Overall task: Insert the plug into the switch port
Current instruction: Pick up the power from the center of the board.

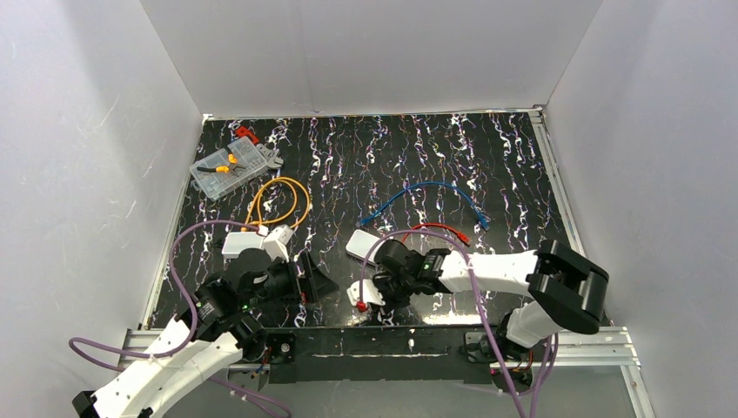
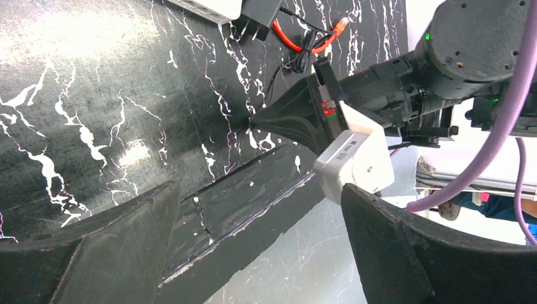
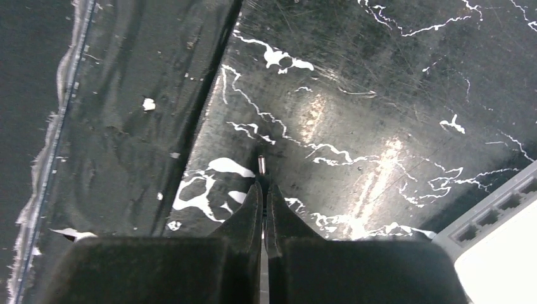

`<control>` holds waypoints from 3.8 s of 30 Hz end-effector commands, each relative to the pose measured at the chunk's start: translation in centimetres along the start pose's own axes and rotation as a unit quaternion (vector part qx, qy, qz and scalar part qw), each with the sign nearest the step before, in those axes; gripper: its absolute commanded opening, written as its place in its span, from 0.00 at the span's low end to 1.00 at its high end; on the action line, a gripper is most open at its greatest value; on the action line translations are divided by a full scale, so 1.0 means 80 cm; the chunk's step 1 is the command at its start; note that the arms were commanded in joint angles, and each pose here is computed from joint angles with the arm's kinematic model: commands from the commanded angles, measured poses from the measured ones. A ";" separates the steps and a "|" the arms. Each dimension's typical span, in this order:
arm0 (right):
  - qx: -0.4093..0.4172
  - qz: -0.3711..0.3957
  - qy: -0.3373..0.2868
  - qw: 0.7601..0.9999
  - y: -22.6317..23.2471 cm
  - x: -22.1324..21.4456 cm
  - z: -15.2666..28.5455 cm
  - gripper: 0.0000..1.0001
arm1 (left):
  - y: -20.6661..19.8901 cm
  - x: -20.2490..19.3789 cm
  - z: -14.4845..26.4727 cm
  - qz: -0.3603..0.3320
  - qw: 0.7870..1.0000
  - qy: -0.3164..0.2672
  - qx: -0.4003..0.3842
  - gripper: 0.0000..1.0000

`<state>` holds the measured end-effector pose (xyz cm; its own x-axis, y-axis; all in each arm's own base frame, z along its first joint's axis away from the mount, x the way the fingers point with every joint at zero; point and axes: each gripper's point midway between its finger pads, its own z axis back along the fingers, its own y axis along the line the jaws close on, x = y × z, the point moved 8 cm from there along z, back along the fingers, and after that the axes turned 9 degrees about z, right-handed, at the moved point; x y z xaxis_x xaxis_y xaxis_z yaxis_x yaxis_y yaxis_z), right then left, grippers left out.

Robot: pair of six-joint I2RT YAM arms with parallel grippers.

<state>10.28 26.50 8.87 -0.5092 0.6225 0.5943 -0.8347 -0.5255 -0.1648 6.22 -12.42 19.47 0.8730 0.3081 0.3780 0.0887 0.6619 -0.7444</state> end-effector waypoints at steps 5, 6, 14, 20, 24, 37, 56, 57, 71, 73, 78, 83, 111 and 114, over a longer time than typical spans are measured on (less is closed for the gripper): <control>-0.070 -0.013 -0.092 0.993 0.006 0.026 0.019 0.01 | -0.009 -0.003 0.007 -0.009 0.999 0.024 -0.024 0.98; -0.074 -0.014 -0.098 0.992 0.007 0.028 0.020 0.01 | -0.010 -0.004 0.004 -0.009 0.999 0.033 -0.028 0.98; -0.108 -0.014 -0.154 0.982 0.009 0.039 0.028 0.01 | -0.016 -0.015 -0.024 -0.008 0.992 0.096 -0.076 0.98; -0.140 -0.006 -0.182 0.973 0.007 0.047 0.039 0.01 | -0.011 -0.023 -0.055 0.035 0.986 0.148 -0.063 0.93; -0.157 -0.008 -0.193 0.968 0.007 0.048 0.042 0.01 | -0.006 -0.028 -0.067 0.064 0.983 0.164 -0.051 0.90; -0.180 -0.013 -0.228 0.957 0.004 0.054 0.042 0.01 | -0.002 -0.033 -0.094 0.107 0.973 0.200 -0.042 0.63; -0.186 -0.013 -0.231 0.955 0.001 0.055 0.040 0.01 | -0.003 -0.034 -0.108 0.115 0.968 0.216 -0.052 0.00; -0.188 -0.013 -0.231 0.954 0.001 0.054 0.041 0.01 | -0.003 -0.034 -0.108 0.115 0.968 0.217 -0.052 0.00; -0.238 -0.034 -0.227 0.944 0.010 0.049 0.067 0.39 | -0.006 -0.033 -0.101 0.098 0.970 0.213 -0.065 0.00; -0.245 -0.039 -0.224 0.942 0.013 0.048 0.074 0.43 | -0.008 -0.033 -0.099 0.094 0.970 0.213 -0.072 0.00; -0.281 -0.028 -0.253 0.925 0.022 0.051 0.095 0.59 | -0.011 -0.033 -0.093 0.083 0.968 0.220 -0.087 0.00; -0.297 -0.047 -0.257 0.918 0.026 0.055 0.114 0.65 | -0.016 -0.033 -0.087 0.067 0.967 0.221 -0.107 0.00; -0.209 0.003 -0.293 0.933 0.022 0.080 0.089 0.38 | -0.020 -0.037 -0.084 0.057 0.958 0.240 -0.149 0.00; -0.205 0.004 -0.294 0.934 0.021 0.082 0.088 0.35 | -0.021 -0.037 -0.083 0.056 0.958 0.239 -0.151 0.00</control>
<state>6.94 24.20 15.36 -0.3682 0.2338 0.8999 -0.9253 -0.1870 -0.3301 6.92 -19.04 15.89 0.9993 -0.0067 0.0374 0.0368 0.4138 -0.9096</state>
